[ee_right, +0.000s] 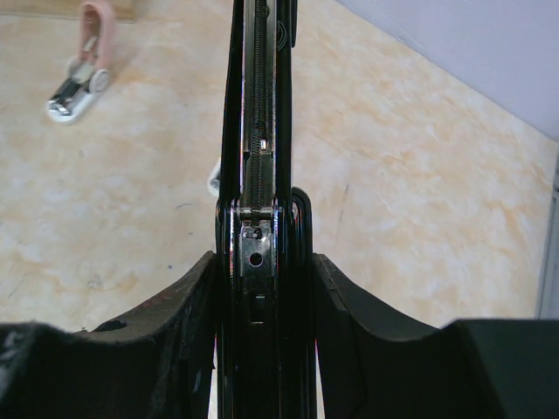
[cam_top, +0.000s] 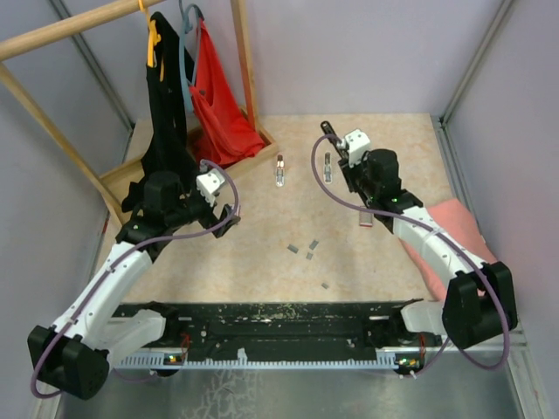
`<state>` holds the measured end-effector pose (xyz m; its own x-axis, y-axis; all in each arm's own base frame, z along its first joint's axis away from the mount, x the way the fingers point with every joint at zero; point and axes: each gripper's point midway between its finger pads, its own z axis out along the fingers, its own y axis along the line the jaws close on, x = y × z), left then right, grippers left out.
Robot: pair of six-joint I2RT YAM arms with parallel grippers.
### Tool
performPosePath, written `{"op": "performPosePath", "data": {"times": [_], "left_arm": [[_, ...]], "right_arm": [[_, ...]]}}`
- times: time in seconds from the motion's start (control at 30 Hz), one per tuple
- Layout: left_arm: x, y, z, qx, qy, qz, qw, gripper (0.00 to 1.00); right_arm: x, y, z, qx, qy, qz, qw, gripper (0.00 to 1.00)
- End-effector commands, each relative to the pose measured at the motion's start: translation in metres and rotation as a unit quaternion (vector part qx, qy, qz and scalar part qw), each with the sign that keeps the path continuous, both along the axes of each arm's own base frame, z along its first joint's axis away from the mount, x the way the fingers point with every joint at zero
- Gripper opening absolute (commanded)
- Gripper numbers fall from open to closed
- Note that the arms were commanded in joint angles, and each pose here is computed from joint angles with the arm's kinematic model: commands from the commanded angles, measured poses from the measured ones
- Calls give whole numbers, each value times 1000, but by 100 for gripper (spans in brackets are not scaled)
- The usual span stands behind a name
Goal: Unload the staples from the stapler
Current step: Place the stapler at the center of the board.
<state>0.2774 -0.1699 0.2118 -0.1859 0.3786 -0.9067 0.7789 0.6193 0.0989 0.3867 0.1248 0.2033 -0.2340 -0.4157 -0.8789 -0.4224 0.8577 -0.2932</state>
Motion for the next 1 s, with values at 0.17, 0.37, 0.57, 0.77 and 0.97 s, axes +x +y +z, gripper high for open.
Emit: {"op": "performPosePath", "data": {"times": [0.17, 0.37, 0.57, 0.77, 0.97], "left_arm": [[2, 4, 11, -11, -43, 11, 999, 100], [0, 4, 9, -12, -40, 7, 999, 100], [-2, 3, 5, -13, -37, 3, 999, 100], [-3, 3, 2, -13, -34, 1, 999, 100], [-3, 2, 0, -12, -31, -3, 999, 100]], "right_arm": [[55, -63, 61, 99, -99, -156, 978, 0], [78, -98, 47, 107, -78, -199, 971, 0], [98, -125, 22, 99, -61, -229, 966, 0], [115, -140, -1, 99, -42, -232, 967, 0], [129, -142, -36, 95, -4, -232, 968, 0]]}}
